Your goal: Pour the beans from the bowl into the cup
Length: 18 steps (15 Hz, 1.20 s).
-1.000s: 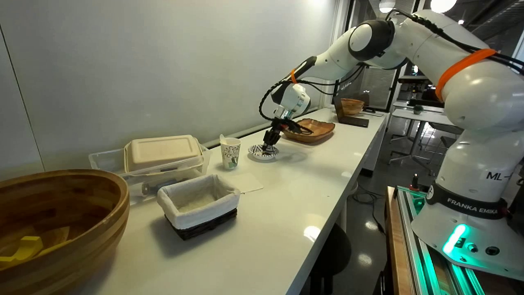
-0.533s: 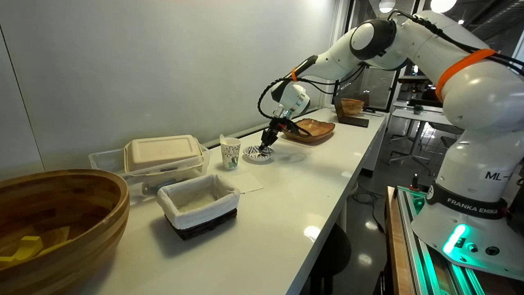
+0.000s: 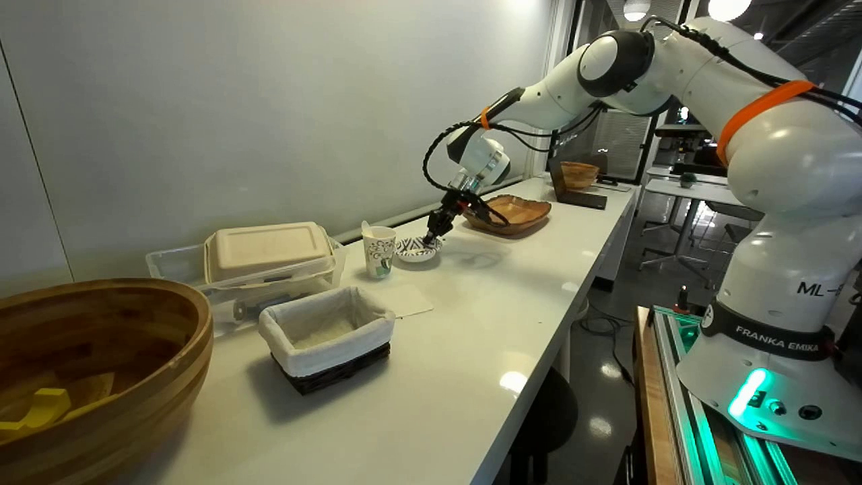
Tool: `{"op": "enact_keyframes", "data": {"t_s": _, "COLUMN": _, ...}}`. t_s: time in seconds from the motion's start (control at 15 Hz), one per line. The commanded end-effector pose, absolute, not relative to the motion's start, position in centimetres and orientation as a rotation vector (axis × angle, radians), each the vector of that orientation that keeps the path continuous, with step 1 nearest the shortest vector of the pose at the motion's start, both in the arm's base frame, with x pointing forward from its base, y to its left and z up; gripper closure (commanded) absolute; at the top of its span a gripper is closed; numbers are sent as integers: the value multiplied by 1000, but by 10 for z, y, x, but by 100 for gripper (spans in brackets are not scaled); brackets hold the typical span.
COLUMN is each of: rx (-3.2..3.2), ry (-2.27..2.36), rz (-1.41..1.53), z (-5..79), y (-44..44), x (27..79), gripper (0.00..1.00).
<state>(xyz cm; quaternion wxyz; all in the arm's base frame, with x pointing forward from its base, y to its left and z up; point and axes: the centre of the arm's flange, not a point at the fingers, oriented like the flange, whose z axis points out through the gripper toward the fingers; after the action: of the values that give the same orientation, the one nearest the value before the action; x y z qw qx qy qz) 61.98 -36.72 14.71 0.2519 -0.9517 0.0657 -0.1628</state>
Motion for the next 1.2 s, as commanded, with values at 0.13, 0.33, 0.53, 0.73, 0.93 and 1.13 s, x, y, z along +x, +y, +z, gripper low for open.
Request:
{"op": "enact_keyframes", "data": {"t_s": 0.13, "rx": -2576, "ry": 74, "rz": -437, "z": 171, "y": -358, "x": 611, "gripper": 99}}
{"op": "enact_keyframes", "data": {"t_s": 0.33, "rx": -2616, "ry": 23, "rz": -472, "z": 198, "y": -356, "x": 608, "gripper": 99}}
{"op": "enact_keyframes", "data": {"t_s": 0.53, "rx": -2689, "ry": -52, "rz": -483, "z": 230, "y": -353, "x": 605, "gripper": 99}}
{"op": "enact_keyframes", "data": {"t_s": 0.73, "rx": -2765, "ry": -125, "rz": -520, "z": 262, "y": -347, "x": 608, "gripper": 99}}
{"op": "enact_keyframes", "data": {"t_s": 0.93, "rx": -2848, "ry": -192, "rz": -554, "z": 292, "y": -338, "x": 614, "gripper": 99}}
{"op": "enact_keyframes", "data": {"t_s": 1.13, "rx": -2926, "ry": -270, "rz": -615, "z": 317, "y": -326, "x": 623, "gripper": 99}}
